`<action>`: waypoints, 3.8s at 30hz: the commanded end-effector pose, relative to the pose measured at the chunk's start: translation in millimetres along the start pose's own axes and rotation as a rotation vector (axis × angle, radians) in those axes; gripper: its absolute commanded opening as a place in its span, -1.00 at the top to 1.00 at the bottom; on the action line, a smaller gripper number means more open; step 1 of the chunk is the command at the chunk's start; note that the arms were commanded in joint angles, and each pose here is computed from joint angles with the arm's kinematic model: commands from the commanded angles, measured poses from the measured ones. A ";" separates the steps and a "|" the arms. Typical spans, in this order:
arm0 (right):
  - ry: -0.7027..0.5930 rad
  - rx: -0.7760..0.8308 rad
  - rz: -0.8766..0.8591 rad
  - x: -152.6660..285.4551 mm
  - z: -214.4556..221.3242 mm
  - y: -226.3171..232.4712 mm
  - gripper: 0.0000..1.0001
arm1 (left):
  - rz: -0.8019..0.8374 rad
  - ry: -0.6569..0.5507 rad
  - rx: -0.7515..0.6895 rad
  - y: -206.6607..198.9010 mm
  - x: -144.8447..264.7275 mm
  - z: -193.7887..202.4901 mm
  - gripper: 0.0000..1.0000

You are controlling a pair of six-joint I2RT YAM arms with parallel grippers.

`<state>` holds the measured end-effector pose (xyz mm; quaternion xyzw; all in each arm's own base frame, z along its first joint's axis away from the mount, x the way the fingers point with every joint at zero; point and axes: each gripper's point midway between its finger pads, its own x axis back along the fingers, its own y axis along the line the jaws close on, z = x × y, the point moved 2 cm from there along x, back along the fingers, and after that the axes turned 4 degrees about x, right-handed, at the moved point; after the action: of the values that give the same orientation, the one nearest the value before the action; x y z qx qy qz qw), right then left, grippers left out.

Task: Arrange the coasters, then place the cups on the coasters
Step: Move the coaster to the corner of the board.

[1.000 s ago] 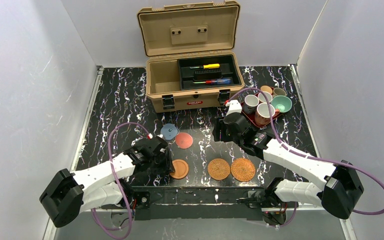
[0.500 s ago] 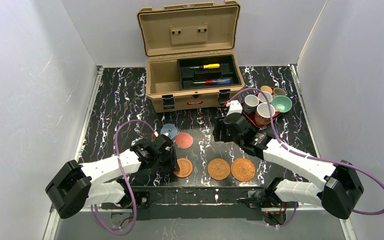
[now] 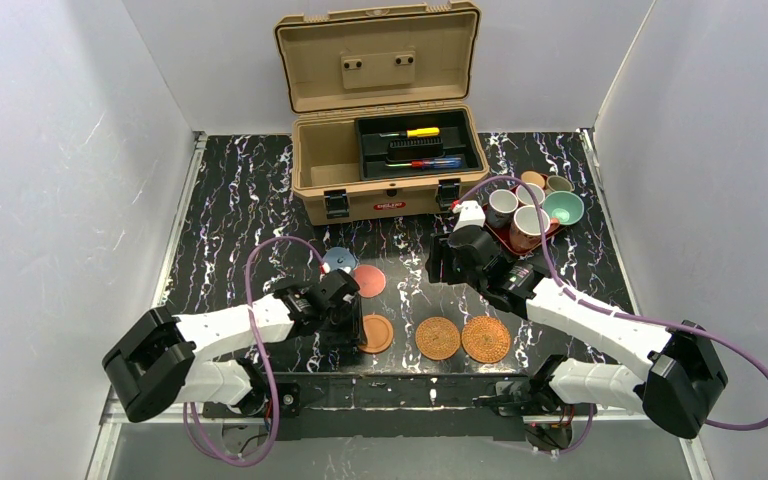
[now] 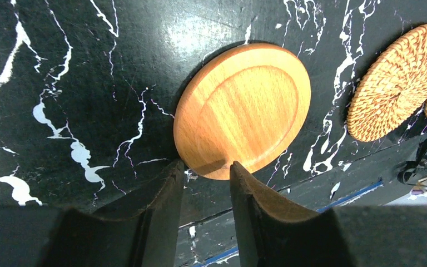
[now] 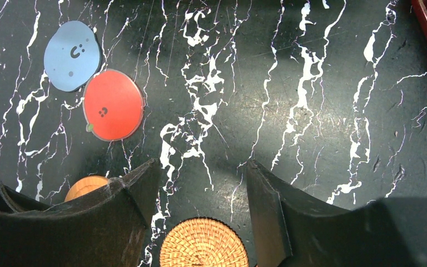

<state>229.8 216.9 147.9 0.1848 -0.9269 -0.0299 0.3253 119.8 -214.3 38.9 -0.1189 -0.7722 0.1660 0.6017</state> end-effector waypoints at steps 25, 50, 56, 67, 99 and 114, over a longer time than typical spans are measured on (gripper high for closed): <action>-0.052 -0.029 -0.009 5.9 -9.3 -1.8 -0.33 | -0.110 -0.065 -0.156 6.6 6.7 -20.9 -0.21; -0.040 -0.037 -0.013 3.2 -3.1 -2.3 -0.33 | 0.035 -0.024 -0.243 -15.2 -7.6 -21.3 0.07; -0.036 -0.040 -0.015 2.1 -1.2 -2.0 -0.33 | 0.050 -0.006 -0.231 -13.3 -6.7 -12.7 0.09; -0.034 -0.038 -0.016 0.9 -1.0 -1.4 -0.33 | 0.057 0.038 -0.270 -21.1 -15.5 -3.4 0.12; -0.024 -0.033 -0.015 -4.3 1.7 -0.8 -0.33 | -0.007 0.075 -0.371 -19.0 -19.0 18.1 0.19; -0.026 -0.038 -0.017 -3.7 3.5 -1.5 -0.34 | -0.028 0.077 -0.388 -18.6 -16.3 23.8 0.20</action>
<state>227.4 214.0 139.3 0.1845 -0.9256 -0.0374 0.3284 114.5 -260.3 39.7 -0.2578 -0.7808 0.0389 0.5678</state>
